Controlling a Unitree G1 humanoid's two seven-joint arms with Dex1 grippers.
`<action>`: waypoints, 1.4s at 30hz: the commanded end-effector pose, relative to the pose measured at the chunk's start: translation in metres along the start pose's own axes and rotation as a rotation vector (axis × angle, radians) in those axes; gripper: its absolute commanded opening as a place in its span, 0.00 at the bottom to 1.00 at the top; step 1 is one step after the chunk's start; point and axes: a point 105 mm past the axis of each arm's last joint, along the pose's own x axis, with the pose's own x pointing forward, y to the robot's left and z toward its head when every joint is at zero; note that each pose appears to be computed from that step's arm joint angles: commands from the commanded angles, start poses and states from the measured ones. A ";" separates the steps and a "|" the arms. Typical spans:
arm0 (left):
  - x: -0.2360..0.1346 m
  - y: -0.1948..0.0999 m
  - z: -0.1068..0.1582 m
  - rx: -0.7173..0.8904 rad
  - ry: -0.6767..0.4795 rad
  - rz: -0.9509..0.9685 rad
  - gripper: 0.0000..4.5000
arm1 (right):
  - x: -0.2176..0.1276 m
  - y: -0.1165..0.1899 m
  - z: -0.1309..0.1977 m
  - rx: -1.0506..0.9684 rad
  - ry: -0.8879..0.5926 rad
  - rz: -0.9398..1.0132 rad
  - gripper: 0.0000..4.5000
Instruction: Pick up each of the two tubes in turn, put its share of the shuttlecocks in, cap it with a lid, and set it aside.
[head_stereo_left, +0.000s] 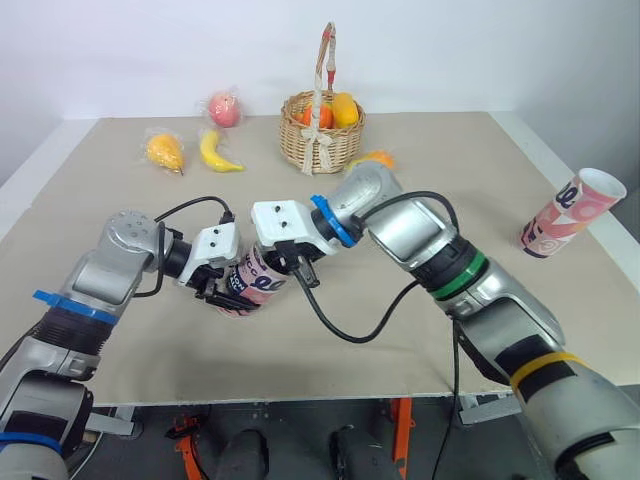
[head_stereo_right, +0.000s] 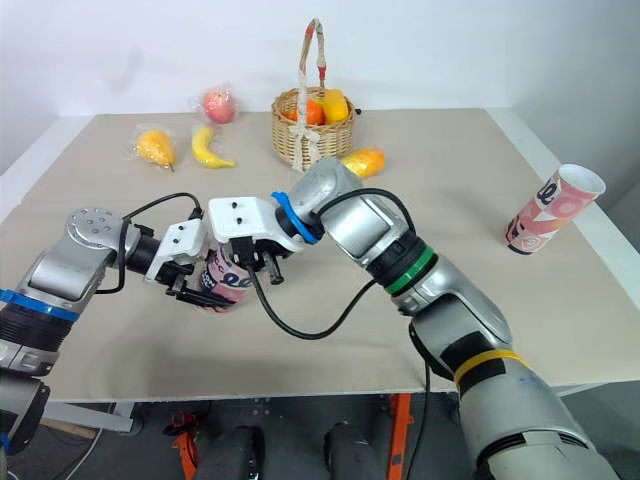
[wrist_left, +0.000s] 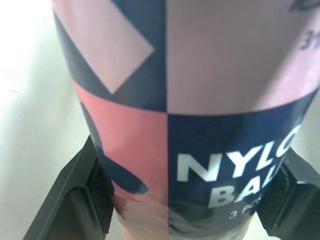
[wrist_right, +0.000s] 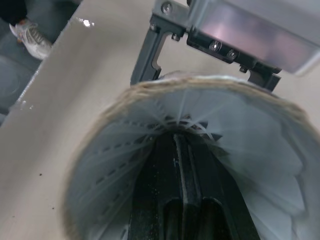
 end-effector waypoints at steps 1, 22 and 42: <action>-0.002 0.004 0.004 0.010 -0.010 0.061 0.71 | 0.018 -0.004 0.027 -0.030 -0.060 0.028 0.02; 0.001 0.001 0.015 0.041 -0.138 0.107 0.71 | -0.133 -0.002 -0.005 0.023 -0.087 -0.197 0.02; 0.082 -0.021 0.086 -0.018 -0.619 -0.001 0.71 | -0.227 0.132 -0.188 0.587 0.342 -0.438 0.67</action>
